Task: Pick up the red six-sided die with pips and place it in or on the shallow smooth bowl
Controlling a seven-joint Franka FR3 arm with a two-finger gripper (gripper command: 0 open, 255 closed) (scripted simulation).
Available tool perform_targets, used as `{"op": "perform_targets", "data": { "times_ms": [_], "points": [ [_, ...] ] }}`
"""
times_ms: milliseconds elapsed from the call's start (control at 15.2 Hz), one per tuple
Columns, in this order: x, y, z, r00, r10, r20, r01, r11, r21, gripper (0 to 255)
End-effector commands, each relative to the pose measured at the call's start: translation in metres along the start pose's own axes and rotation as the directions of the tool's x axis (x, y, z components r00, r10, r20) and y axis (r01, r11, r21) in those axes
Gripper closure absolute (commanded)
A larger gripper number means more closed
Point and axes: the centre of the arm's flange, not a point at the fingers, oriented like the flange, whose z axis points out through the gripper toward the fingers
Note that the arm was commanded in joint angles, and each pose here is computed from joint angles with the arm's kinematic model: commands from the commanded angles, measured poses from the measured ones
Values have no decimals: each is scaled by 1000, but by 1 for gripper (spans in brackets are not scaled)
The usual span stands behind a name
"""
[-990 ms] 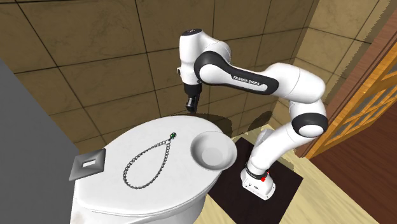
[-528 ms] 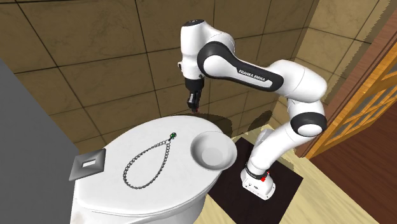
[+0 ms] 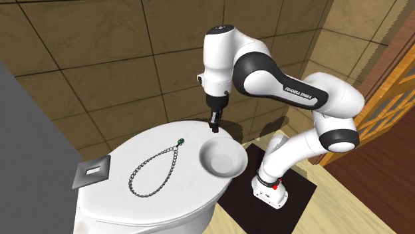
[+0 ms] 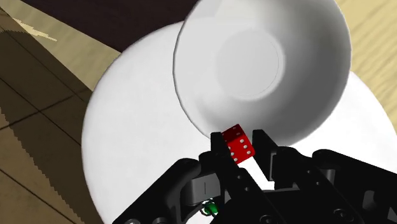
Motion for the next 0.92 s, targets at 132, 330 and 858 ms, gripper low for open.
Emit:
{"op": "perform_targets", "data": {
  "times_ms": [132, 330, 858],
  "points": [
    [-34, -38, -5, 1000, 1, 1, -1, 1000, 0, 255],
    [-45, -50, 5, 1000, 1, 1, -1, 1000, 0, 255],
    [-45, -50, 47, 1000, 1, 1, -1, 1000, 0, 255]
  ]
}}
